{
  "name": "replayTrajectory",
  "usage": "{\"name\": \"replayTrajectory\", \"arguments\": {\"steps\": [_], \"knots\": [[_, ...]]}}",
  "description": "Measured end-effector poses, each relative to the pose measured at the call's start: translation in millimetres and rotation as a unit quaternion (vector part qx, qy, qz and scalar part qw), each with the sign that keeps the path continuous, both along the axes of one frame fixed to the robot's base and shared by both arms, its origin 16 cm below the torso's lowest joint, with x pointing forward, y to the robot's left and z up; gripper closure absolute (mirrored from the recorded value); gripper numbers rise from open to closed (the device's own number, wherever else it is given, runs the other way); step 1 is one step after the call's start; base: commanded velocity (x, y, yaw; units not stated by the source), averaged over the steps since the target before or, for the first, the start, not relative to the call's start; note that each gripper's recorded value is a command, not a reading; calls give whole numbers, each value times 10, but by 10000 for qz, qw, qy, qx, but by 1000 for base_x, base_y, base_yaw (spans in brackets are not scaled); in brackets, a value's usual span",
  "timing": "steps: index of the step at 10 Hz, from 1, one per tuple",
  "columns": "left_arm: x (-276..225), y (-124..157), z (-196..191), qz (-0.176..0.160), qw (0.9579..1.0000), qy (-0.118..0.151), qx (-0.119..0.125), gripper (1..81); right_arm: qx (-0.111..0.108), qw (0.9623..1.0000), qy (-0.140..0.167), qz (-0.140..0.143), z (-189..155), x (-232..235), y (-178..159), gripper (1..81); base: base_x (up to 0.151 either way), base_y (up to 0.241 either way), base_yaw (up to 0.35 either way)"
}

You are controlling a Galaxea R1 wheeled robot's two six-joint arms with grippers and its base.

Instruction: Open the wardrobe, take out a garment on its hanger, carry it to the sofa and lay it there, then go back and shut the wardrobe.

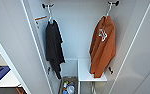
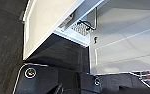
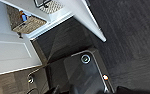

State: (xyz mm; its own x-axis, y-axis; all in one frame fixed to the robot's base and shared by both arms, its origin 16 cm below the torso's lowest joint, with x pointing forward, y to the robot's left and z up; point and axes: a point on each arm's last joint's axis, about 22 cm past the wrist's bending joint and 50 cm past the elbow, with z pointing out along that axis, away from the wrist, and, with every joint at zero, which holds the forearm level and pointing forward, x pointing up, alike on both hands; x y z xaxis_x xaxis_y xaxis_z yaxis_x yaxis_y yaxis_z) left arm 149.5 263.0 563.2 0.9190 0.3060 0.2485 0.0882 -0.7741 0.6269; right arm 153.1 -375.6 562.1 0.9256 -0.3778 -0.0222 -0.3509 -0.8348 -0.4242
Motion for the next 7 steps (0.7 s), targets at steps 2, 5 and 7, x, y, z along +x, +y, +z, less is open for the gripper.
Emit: {"name": "replayTrajectory", "arguments": {"steps": [2, 5, 7], "knots": [[-81, -211, -207, -82, 9999, 135, 33, 10, 122, 9995, 272, -47, -152, -414, 203, 10, 0, 0, 0], [-330, -363, -456, -227, 9986, 444, 160, 10, 304, 9986, 426, -37, -462, -786, 700, 10, 0, 0, 0], [-425, -306, -612, -269, 9974, 559, 356, 10, 338, 9986, 379, 129, -628, -903, 971, 10, 0, 0, 0]]}}
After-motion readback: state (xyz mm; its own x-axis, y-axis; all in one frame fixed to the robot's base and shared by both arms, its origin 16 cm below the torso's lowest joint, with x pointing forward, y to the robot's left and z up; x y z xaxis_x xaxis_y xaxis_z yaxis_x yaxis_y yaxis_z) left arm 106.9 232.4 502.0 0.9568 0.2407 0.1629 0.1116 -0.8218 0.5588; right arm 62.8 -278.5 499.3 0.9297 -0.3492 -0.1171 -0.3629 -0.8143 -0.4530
